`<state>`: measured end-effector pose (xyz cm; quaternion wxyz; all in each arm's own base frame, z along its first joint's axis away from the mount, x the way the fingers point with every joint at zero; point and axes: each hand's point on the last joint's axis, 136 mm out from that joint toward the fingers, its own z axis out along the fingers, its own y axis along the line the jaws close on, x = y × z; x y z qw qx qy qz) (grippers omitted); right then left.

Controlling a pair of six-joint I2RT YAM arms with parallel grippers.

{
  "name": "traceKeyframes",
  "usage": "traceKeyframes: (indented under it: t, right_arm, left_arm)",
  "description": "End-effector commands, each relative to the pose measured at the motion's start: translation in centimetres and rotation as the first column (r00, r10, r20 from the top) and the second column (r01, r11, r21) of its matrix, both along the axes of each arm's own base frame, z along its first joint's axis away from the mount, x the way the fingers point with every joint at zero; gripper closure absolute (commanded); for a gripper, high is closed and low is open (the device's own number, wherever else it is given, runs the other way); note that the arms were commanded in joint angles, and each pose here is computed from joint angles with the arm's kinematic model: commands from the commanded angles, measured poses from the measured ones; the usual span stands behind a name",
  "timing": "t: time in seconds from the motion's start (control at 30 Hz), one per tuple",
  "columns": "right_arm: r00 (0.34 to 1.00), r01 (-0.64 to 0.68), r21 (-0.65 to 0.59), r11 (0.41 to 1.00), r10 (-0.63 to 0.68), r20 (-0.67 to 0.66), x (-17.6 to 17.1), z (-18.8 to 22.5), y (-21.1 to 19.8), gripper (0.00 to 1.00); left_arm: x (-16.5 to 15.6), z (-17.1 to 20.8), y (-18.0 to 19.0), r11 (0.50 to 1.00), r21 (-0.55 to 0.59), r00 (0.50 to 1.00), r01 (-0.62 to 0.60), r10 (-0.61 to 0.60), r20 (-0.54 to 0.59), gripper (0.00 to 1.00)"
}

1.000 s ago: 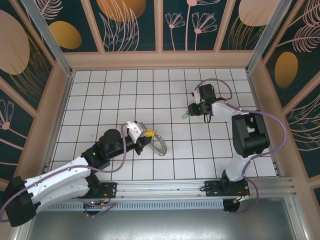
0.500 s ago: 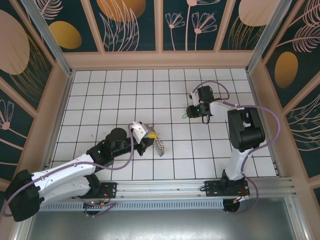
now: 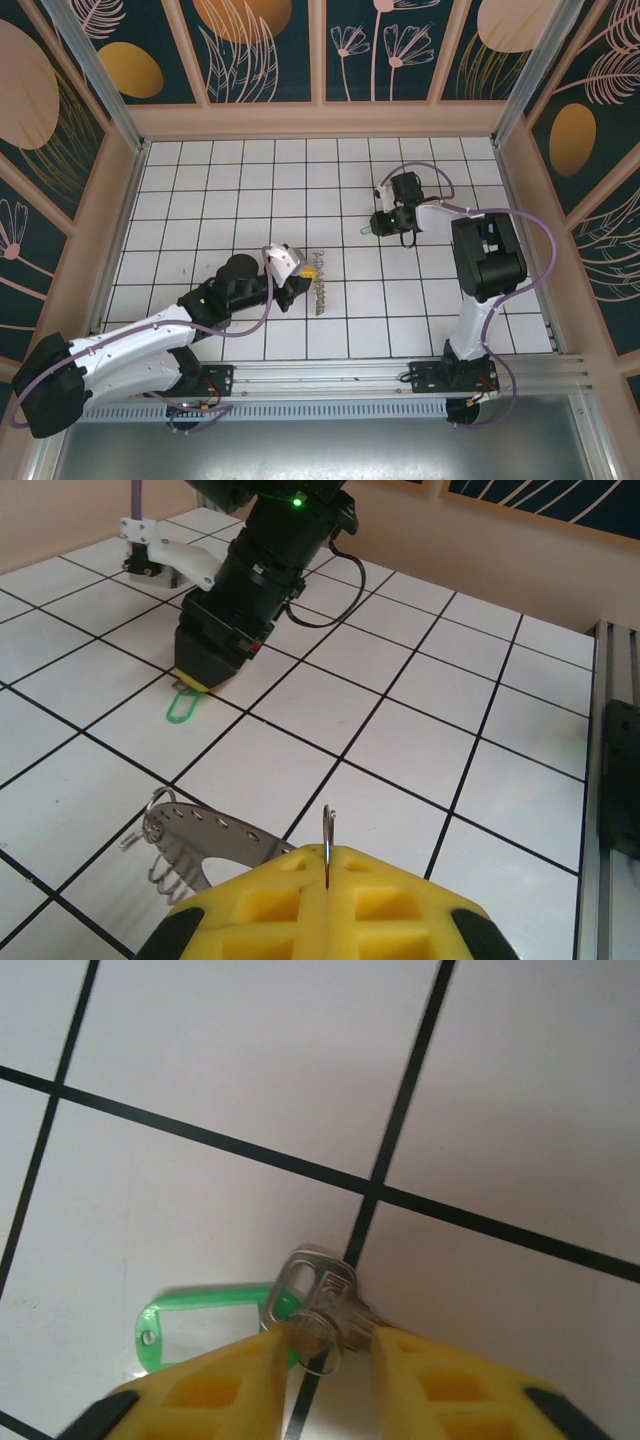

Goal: Put the keys on the keyring

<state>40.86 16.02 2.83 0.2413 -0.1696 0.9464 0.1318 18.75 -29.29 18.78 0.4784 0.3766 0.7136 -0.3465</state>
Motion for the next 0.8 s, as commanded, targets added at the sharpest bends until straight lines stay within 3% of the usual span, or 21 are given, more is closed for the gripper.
traceKeyframes:
  t: [0.0,0.53,0.77]
  right_arm:
    - [0.999,-0.004,-0.035,0.999,0.005,0.039,1.1,1.3,0.6,0.67]
    - [0.999,0.033,-0.101,0.994,-0.033,0.003,1.4,-0.1,-0.2,0.68]
    - [1.000,0.012,-0.094,0.995,-0.013,-0.012,0.9,-0.7,0.3,0.73]
  left_arm:
    - [0.1,2.4,-0.6,0.998,-0.060,0.999,0.016,-0.014,0.029,1.00]
    - [-0.3,2.9,-0.3,0.999,-0.047,0.999,0.026,-0.024,0.033,1.00]
    - [-0.3,2.7,-0.1,0.999,-0.036,0.999,0.019,-0.018,0.029,1.00]
